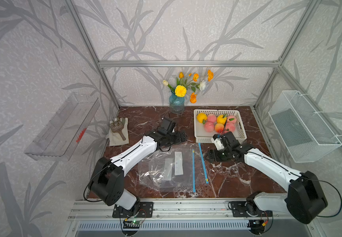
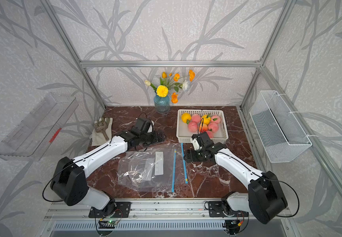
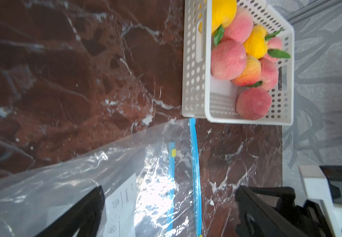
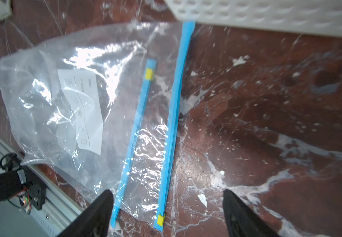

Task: Place the peach in a zip-top bag and seal the zipper
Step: Open the zipper food storage bag.

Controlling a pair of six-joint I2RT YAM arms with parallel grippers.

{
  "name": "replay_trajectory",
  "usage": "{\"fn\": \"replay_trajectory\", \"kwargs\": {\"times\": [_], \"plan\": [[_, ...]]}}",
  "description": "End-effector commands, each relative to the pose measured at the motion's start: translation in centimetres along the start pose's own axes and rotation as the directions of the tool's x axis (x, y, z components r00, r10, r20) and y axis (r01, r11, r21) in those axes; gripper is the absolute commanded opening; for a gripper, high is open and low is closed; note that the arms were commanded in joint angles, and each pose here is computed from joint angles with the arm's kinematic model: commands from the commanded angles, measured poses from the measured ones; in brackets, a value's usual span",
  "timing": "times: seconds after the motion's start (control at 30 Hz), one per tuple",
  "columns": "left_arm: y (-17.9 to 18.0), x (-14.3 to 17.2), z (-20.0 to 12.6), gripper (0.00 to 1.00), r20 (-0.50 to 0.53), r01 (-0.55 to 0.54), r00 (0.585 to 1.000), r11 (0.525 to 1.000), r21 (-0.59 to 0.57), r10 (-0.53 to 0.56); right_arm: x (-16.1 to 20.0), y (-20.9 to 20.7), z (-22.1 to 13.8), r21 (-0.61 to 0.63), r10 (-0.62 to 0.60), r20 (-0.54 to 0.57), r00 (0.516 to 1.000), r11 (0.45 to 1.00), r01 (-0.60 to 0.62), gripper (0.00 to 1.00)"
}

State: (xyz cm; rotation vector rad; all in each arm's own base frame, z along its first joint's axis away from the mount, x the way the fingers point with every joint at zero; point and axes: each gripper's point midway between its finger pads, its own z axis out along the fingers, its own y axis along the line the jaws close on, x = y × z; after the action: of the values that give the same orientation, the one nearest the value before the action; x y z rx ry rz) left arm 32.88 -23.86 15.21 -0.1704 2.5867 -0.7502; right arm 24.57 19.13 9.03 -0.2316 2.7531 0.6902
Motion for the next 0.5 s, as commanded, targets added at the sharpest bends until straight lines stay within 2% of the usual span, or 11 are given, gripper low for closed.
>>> {"fn": "replay_trajectory", "kwargs": {"times": [0.0,0.17,0.47], "plan": [[-0.5,2.6,-0.5,0.99,-0.042,0.047,0.998,0.997,0.062,-0.044,-0.4,1.4,1.3,-0.097,0.03,0.018,0.999,0.995,-0.028,0.79],[1.1,5.7,0.3,0.99,-0.105,0.111,0.989,0.993,0.051,-0.105,0.5,0.8,3.5,-0.1,0.02,-0.032,0.999,0.995,-0.023,0.71],[5.6,8.5,1.9,0.99,-0.139,0.158,0.975,0.983,-0.097,-0.171,1.2,0.5,5.9,-0.112,0.023,-0.086,0.996,0.993,-0.032,0.66]]}}
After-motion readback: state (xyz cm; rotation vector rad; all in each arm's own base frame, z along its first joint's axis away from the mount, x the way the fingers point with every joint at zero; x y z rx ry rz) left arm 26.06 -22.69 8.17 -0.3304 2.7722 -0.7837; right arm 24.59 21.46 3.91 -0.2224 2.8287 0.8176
